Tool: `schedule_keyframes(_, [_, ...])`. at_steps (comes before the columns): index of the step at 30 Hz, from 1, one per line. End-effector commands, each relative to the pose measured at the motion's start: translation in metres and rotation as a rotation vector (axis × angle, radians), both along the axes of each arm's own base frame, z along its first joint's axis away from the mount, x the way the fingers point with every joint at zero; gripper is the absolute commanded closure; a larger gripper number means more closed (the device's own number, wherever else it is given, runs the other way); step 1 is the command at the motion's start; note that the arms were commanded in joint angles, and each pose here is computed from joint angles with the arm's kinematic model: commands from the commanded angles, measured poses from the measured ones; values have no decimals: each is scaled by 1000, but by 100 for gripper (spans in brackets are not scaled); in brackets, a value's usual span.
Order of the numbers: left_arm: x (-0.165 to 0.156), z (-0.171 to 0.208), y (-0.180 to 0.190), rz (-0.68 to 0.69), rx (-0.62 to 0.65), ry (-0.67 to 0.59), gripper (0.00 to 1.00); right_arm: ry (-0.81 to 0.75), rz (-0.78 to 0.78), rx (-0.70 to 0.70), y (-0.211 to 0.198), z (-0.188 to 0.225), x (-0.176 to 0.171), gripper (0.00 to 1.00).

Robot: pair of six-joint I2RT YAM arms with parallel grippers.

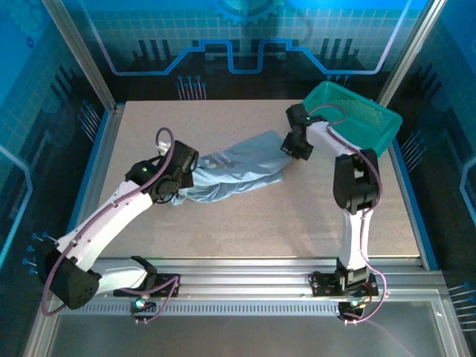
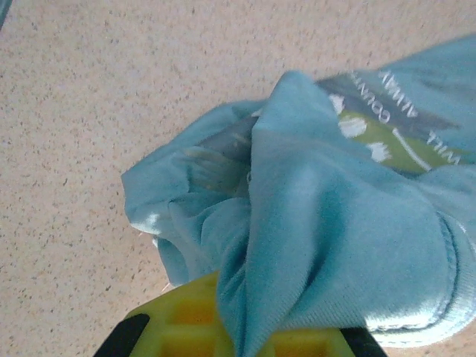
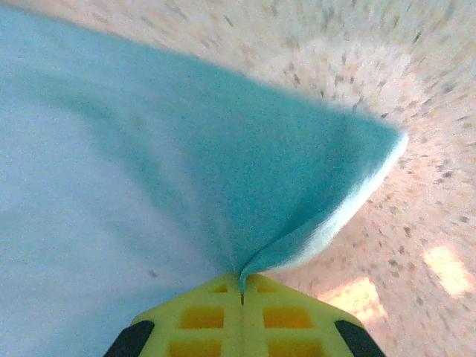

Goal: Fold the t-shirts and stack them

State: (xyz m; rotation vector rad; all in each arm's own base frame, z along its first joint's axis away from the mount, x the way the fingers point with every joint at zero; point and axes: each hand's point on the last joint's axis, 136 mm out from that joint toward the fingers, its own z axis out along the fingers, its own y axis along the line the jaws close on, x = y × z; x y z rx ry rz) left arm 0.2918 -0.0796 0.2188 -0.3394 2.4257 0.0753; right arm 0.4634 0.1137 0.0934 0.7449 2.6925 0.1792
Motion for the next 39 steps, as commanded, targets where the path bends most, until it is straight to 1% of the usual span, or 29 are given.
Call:
schedule_keyframes(1, [13,55,5,24,-55,-175,100,-218,18,2,-1,97,0,100])
schedule_keyframes(4, [16,96,11,42,-82,-314,100,-344,43,-3,-1,153,-12,100])
schedule_keyframes(7, [10,135,20,58,-123,-470,100,-483,82,-13,2,207,-32,100])
schedule_keyframes(10, [-4,172,28,47,-176,-621,100,-635,112,-11,1,259,-59,100])
schedule_keyframes(13, [-21,201,33,19,-223,-737,100,-777,134,-12,-5,305,-91,100])
schedule_keyframes(16, [-37,230,35,-25,-262,-822,96,-879,129,-10,-17,339,-118,100])
schedule_keyframes(18, [-43,248,37,-42,-265,-869,95,-932,119,-8,-24,357,-130,100])
schedule_keyframes(20, [-44,264,37,-55,-254,-905,94,-967,116,-5,-27,371,-134,100])
schedule_keyframes(22, [-37,276,35,-57,-230,-915,94,-982,115,-7,-26,380,-129,100])
schedule_keyframes(25, [-9,278,28,-39,-166,-878,96,-963,120,5,-19,376,-104,100])
schedule_keyframes(28, [37,259,33,25,-155,-772,99,-915,126,27,-8,358,-63,100])
schedule_keyframes(32, [116,195,68,192,-234,-544,100,-803,166,57,20,315,17,100])
schedule_keyframes(34, [154,160,80,221,-266,-441,100,-721,223,89,41,283,61,100])
schedule_keyframes(35, [176,137,83,212,-304,-381,94,-670,254,113,53,262,83,97])
schedule_keyframes(36, [196,116,85,201,-362,-320,81,-623,286,127,64,240,101,79])
schedule_keyframes(37, [209,99,87,202,-406,-262,68,-615,303,137,70,233,112,64])
schedule_keyframes(38, [220,84,91,211,-433,-197,52,-583,311,138,74,209,126,50])
schedule_keyframes(39, [224,71,97,232,-411,-135,41,-570,307,144,75,196,131,42])
